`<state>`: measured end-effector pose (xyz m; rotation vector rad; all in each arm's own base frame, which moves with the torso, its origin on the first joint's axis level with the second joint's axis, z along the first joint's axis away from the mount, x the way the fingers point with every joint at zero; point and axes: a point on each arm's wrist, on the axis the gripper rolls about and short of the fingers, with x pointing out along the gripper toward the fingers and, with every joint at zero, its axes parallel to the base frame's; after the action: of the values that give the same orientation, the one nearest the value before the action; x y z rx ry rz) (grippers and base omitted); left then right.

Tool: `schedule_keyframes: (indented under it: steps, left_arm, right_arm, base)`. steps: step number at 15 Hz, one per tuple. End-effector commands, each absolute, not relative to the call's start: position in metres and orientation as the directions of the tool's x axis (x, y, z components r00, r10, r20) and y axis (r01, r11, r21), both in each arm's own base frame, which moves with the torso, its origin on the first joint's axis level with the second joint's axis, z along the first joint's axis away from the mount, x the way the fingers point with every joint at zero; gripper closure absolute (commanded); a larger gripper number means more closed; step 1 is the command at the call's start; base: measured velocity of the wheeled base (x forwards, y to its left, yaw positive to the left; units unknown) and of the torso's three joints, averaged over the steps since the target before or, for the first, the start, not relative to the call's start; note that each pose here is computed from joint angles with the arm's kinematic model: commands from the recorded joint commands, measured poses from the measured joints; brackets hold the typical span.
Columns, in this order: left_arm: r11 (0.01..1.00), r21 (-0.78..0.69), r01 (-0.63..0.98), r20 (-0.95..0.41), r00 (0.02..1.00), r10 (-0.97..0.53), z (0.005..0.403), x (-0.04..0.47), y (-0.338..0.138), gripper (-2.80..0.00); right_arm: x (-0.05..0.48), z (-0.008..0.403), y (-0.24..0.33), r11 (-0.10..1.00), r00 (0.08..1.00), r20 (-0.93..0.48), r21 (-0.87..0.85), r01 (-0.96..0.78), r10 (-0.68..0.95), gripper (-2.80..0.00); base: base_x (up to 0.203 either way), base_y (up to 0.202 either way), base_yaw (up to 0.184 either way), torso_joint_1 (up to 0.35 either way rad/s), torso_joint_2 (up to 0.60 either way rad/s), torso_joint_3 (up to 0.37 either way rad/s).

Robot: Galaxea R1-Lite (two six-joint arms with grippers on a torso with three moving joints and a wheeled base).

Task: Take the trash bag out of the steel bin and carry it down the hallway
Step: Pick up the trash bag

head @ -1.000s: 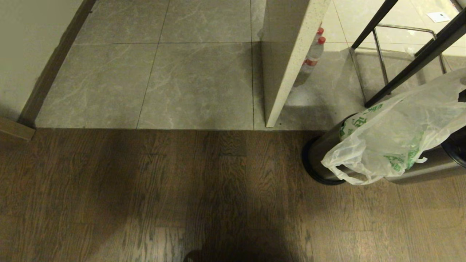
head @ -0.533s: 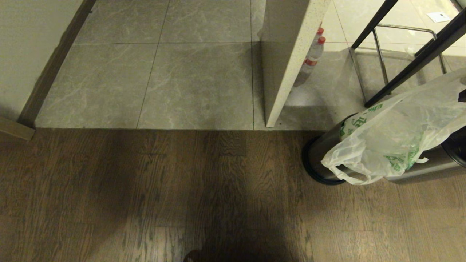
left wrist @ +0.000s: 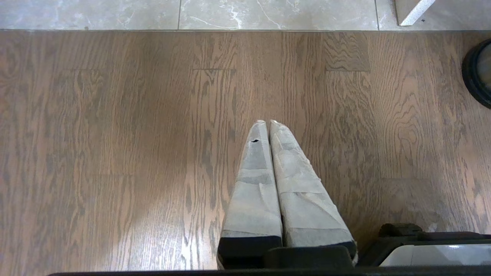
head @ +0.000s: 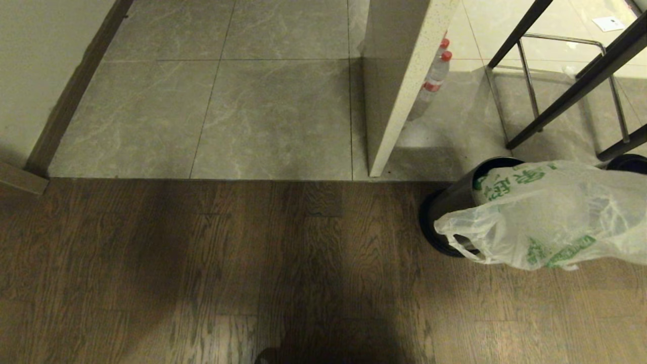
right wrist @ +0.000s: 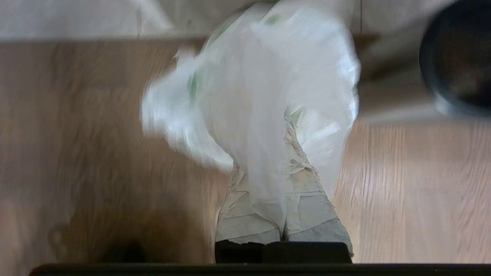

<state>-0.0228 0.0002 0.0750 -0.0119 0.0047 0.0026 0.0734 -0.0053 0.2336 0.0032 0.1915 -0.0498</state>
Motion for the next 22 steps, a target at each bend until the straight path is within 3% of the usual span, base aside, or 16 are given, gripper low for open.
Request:
schedule_keyframes:
  steps: [1, 3, 5, 22]
  left_arm:
    - [1.0, -0.012, -0.003, -0.005, 1.0, 0.003, 0.075, -0.023, 0.0, 0.0]
    - [1.0, -0.012, -0.003, -0.005, 1.0, 0.003, 0.075, -0.023, 0.0, 0.0]
    - [1.0, -0.012, -0.003, -0.005, 1.0, 0.003, 0.075, -0.023, 0.0, 0.0]
    - [1.0, -0.012, -0.003, -0.005, 1.0, 0.003, 0.075, -0.023, 0.0, 0.0]
  right_arm:
    - [-0.005, 0.188, 0.001, 0.999, 0.999, 0.016, -0.006, 0.032, -0.032, 0.0]
    - [-0.024, 0.12, 0.001, 1.0, 1.0, 0.024, -0.002, 0.019, -0.019, 0.0]
    - [-0.024, 0.078, 0.0, 1.0, 1.0, -0.014, 0.002, 0.006, -0.006, 0.0]
    - [-0.024, 0.075, 0.0, 1.0, 1.0, -0.02, 0.003, 0.003, -0.003, 0.0]
  base:
    - [0.0, 0.0, 0.0, 0.0, 0.0, 0.0]
    - [0.0, 0.0, 0.0, 0.0, 0.0, 0.0]
    - [0.0, 0.0, 0.0, 0.0, 0.0, 0.0]
    - [0.0, 0.0, 0.0, 0.0, 0.0, 0.0]
